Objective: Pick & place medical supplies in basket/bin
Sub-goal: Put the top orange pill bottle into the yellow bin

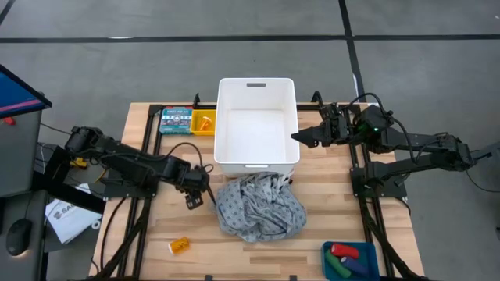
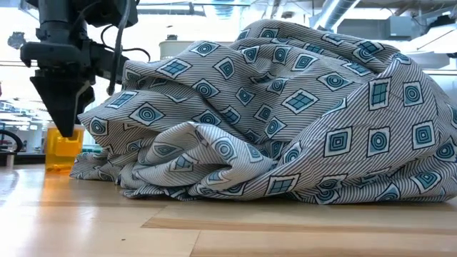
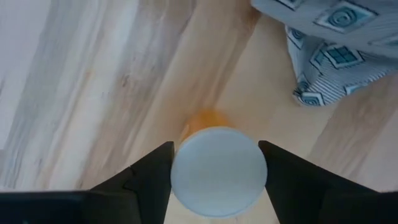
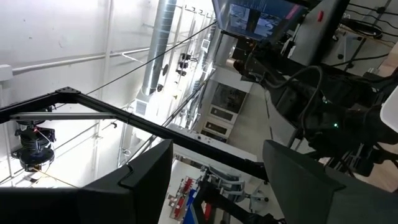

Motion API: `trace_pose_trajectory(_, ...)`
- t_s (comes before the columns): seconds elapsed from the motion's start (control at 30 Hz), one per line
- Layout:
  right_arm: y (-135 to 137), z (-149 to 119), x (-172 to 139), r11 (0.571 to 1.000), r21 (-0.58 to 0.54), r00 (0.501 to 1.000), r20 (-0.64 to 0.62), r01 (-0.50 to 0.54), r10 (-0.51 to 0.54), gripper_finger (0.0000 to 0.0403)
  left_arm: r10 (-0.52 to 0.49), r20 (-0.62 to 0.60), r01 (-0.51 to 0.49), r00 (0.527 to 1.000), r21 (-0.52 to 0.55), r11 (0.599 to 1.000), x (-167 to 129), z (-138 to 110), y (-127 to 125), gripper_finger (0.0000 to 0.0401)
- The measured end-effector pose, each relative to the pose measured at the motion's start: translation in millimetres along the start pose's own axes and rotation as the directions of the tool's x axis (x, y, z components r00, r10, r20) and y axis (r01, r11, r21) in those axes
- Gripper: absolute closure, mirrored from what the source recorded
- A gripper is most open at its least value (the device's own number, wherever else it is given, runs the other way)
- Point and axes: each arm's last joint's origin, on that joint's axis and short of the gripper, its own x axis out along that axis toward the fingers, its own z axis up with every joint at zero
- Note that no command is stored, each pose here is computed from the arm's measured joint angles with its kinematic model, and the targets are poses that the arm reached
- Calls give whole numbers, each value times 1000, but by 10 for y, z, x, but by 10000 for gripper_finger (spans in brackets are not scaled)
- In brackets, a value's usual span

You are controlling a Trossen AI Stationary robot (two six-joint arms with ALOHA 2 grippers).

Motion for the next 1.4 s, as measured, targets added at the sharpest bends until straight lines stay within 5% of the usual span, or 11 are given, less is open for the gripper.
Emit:
trace_pose_trajectory(0.47, 18, 5, 0, 1000, -13, 1000, 5, -18, 18, 158, 9, 133, 17, 991, -192, 981, -216, 157, 365, 185)
trace_pose_trajectory(0.87, 31, 9, -1, 999, -34, 999, 9, -30, 31, 158, 119, 288, 10, 950, -411, 911, -504, 182, 833, 185)
trace_pose_trajectory(1.4, 25, 40, -8, 999, -42, 999, 27, -27, 28, 158, 314, 522, 110, 793, -629, 769, -595, 569, 1393, 185)
